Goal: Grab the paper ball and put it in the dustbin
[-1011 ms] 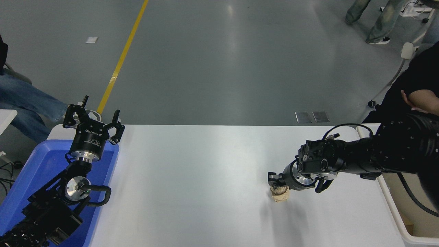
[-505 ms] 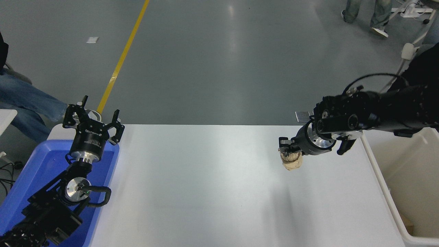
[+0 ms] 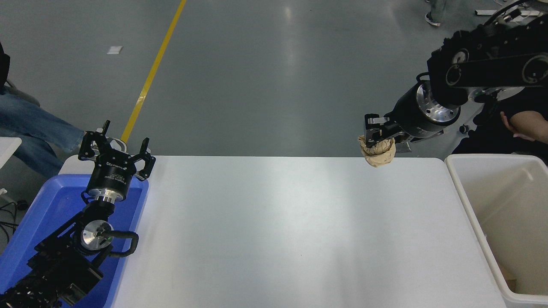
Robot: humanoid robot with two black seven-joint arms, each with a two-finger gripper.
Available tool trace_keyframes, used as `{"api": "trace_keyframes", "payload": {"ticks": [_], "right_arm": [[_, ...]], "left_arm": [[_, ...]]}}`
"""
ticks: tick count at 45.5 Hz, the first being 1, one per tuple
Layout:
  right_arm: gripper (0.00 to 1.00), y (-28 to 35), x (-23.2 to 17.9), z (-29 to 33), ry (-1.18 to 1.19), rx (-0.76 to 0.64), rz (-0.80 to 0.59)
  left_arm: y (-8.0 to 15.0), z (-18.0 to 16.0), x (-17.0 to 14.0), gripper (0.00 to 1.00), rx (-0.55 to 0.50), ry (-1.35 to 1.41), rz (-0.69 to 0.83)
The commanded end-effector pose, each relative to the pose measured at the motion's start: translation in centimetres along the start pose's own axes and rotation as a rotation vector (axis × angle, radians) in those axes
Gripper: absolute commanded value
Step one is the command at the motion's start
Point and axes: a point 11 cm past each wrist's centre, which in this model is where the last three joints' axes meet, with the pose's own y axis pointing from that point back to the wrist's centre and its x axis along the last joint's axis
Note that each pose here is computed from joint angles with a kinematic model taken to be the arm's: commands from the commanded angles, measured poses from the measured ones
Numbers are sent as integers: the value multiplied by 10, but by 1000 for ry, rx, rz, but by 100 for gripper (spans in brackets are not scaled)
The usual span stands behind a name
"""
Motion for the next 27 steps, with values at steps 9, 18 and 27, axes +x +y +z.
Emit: {"api": "trace_keyframes", "payload": {"ticks": [9,18,27], "right_arm": [[0,31,5,-5,24,10,17],[0,14,1,16,5,-37,0],[0,0,12,43,-52,-70,20]], "left_arm": [[0,0,0,98,0,0,0],[0,0,0,98,0,0,0],[0,0,0,98,-1,0,0]]}}
